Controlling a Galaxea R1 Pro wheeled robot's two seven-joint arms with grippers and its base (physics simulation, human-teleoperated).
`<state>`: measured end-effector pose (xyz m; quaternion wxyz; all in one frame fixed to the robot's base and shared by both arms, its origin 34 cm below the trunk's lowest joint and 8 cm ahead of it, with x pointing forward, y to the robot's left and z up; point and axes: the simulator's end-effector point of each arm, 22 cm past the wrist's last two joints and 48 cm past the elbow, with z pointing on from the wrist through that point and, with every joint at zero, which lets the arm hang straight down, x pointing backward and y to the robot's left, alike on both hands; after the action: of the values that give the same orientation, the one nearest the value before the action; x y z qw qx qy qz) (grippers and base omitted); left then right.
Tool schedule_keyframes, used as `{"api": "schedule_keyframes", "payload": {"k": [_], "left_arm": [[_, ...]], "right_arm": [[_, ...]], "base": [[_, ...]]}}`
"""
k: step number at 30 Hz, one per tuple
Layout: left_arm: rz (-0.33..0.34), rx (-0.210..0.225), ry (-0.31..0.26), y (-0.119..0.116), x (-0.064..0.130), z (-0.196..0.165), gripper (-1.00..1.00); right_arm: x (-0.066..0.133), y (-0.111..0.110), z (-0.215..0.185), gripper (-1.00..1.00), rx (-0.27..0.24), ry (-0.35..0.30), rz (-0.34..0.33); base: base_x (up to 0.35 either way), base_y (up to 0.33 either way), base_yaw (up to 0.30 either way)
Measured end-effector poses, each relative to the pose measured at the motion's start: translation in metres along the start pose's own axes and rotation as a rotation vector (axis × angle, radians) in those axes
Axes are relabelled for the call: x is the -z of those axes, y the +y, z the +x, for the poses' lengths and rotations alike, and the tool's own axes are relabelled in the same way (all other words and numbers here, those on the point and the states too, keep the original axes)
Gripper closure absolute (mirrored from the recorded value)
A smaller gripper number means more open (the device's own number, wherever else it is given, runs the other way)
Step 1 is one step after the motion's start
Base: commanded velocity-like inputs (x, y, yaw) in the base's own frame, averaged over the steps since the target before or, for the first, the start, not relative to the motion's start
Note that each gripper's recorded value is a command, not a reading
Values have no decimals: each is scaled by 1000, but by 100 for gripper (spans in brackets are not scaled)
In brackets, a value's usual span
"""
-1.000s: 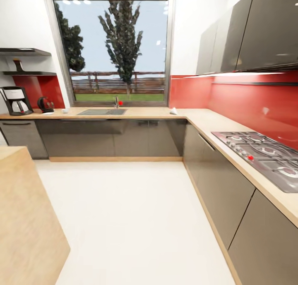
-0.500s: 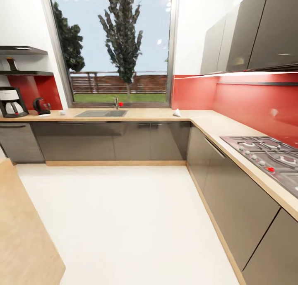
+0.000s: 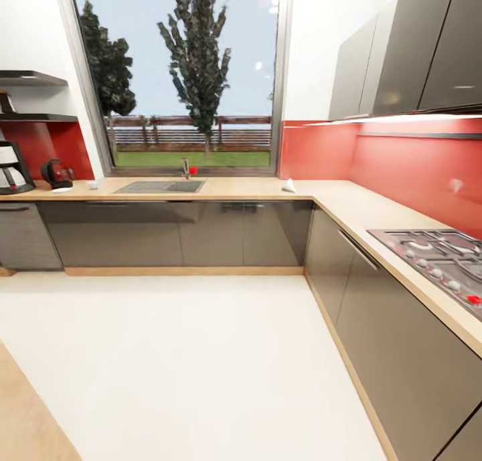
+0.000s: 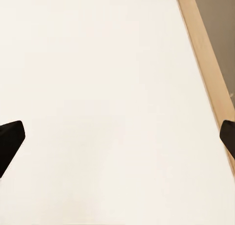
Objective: Set up a coffee station on the kitchen countertop: keep the coffee maker on the countertop, move the bottle of coffee from the kitchen shelf to the counter next to the coffee maker, place a paper coffee filter on top of the coffee maker, put the saucer next to the coffee maker with the coffee cup on the saucer, and place the electric kettle next to the coffee maker.
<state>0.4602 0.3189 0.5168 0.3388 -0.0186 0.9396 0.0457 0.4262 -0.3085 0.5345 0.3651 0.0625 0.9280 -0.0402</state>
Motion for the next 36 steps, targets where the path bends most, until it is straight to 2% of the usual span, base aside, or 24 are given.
{"api": "schedule_keyframes", "payload": {"k": [6,14,36], "left_arm": [[0,0,0,0,0,0,-100],[0,0,0,0,0,0,-100],[0,0,0,0,0,0,-100]], "right_arm": [[0,0,0,-100,0,-1,0],[0,0,0,-100,0,0,0],[0,0,0,-100,0,0,0]], "base": [[340,0,-9],[340,0,-162],[340,0,-3]]}}
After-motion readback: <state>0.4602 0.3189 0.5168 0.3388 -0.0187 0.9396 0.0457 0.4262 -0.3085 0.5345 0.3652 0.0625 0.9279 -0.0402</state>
